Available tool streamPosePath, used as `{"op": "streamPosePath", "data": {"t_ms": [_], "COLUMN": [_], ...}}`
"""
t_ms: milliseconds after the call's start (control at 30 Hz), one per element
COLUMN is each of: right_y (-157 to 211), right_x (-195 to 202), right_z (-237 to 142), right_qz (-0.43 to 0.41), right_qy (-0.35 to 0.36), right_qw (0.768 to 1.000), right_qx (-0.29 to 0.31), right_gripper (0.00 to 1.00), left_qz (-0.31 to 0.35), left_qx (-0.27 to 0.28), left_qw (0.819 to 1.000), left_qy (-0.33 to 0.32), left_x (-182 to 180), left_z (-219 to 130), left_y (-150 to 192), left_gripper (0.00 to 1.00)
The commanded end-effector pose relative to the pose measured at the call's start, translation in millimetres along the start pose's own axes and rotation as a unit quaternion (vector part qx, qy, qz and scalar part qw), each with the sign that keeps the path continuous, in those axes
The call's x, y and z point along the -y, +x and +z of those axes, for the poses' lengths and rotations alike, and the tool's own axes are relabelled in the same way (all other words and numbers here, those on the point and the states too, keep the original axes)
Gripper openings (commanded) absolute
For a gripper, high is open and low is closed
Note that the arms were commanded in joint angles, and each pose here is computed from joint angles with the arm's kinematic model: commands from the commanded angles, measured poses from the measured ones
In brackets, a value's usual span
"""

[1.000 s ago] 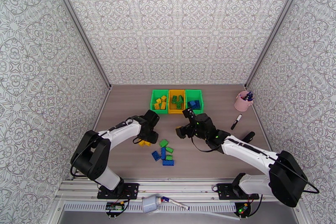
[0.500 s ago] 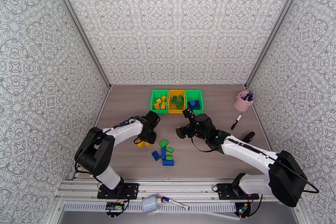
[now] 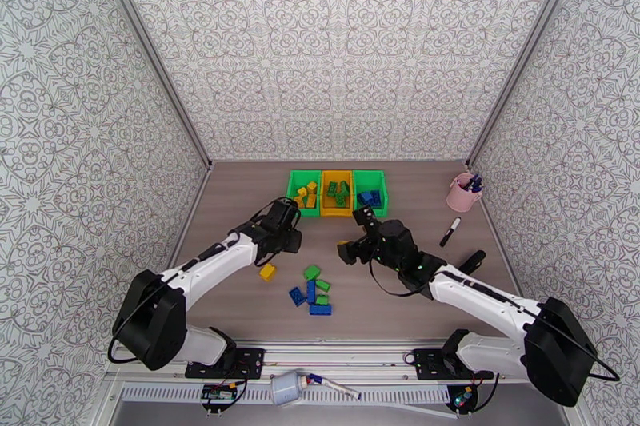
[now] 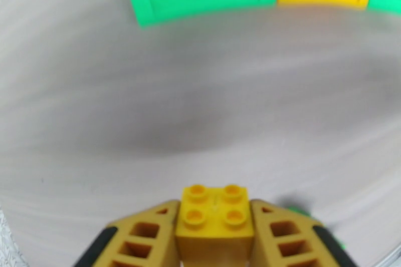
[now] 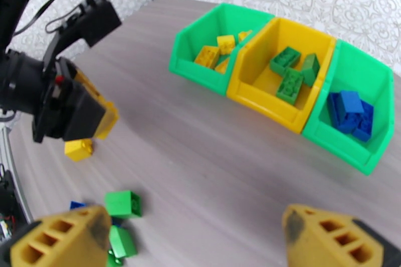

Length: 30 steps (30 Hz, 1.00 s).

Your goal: Sort the legos into containers by color

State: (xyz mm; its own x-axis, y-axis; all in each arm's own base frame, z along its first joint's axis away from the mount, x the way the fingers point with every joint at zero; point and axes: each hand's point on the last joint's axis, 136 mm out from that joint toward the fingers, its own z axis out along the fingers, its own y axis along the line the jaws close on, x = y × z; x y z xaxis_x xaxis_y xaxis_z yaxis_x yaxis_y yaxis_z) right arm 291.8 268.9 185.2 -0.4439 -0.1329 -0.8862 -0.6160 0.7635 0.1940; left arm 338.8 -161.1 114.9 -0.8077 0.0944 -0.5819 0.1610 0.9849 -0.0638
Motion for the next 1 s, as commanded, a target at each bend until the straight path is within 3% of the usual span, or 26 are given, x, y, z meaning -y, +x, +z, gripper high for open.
{"op": "streamPosePath", "data": {"t_ms": [0,267,600,800,867,967], "right_y": [-11,-28,-26,-16,-9,1], "right_x": [-8,-10,-2,2,6,5], "right_z": [0,15,20,17,19,23], "right_qz": [0.0,-0.005,-0.009,-0.017,-0.021,-0.032], "right_qy": [-0.016,-0.018,0.005,0.019,0.031,0.029], "right_qw": [1.0,0.999,0.999,1.0,0.999,0.997], "right_qx": [0.02,0.046,0.037,0.0,-0.027,-0.065], "right_gripper": [0.94,0.94,0.95,0.95,0.94,0.93], "left_qz": [-0.043,-0.06,-0.055,-0.054,-0.051,-0.052], "left_qx": [0.085,0.117,0.101,0.115,0.122,0.14], "left_qw": [0.995,0.991,0.993,0.991,0.991,0.988], "left_qy": [0.0,0.026,0.029,0.028,0.027,0.023], "left_x": [2,3,0,-6,-7,-10], "left_z": [3,43,91,75,60,34], "left_y": [-59,-122,-164,-168,-165,-156], "left_gripper": [0.31,0.3,0.32,0.59,0.71,0.8]}}
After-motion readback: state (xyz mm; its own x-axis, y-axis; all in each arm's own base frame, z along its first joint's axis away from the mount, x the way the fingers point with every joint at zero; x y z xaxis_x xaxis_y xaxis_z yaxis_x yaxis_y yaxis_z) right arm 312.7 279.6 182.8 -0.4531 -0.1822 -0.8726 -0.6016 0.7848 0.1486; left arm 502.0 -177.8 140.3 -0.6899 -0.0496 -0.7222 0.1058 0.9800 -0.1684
